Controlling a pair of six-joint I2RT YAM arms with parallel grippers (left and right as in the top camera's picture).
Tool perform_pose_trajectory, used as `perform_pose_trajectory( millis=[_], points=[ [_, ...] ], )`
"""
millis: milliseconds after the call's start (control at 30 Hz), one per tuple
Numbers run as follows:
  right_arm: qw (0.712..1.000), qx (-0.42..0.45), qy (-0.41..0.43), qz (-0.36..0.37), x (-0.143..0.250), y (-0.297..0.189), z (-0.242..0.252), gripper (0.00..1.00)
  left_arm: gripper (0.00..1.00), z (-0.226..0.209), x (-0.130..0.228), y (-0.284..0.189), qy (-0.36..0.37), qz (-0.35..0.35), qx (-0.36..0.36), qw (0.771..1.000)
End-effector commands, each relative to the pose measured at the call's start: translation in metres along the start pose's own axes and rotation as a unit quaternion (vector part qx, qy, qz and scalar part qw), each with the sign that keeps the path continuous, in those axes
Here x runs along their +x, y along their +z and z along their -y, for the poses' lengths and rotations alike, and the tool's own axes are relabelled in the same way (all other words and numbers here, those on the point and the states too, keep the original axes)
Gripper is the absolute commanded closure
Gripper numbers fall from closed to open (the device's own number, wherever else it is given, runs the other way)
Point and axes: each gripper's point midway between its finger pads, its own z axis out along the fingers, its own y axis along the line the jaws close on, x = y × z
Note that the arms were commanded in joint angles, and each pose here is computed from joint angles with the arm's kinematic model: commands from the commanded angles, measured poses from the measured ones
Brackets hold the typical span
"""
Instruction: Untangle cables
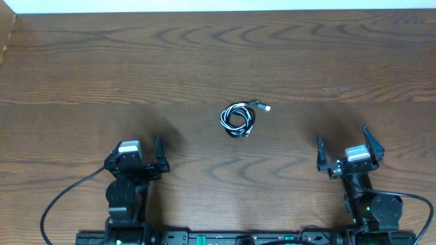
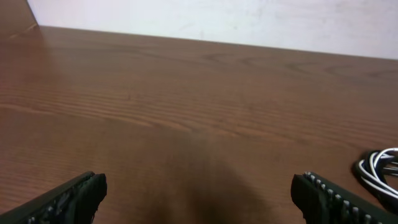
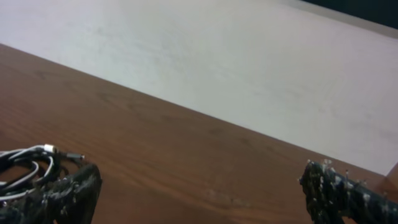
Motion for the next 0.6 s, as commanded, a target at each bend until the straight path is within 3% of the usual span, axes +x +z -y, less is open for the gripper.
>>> perform_pose_trajectory(
  millis=[0,300,567],
  points=[
    [1.000,0.001,-0.006,0.019,-0.031,0.001,0.007,0.01,0.00,0.006,-0.035,-0.004,0.007,0.012,0.009,1.000],
    [0.997,-0.072,0.008,-0.003,-0.083,0.029,0.002,0.01,0.00,0.010,-0.079,0.010,0.011,-0.079,0.001,0.997],
    [0.987,-0.114,0.049,-0.102,-0.100,0.061,0.006,0.01,0.00,0.016,-0.119,0.028,0.016,-0.147,-0.001,0.989]
  ],
)
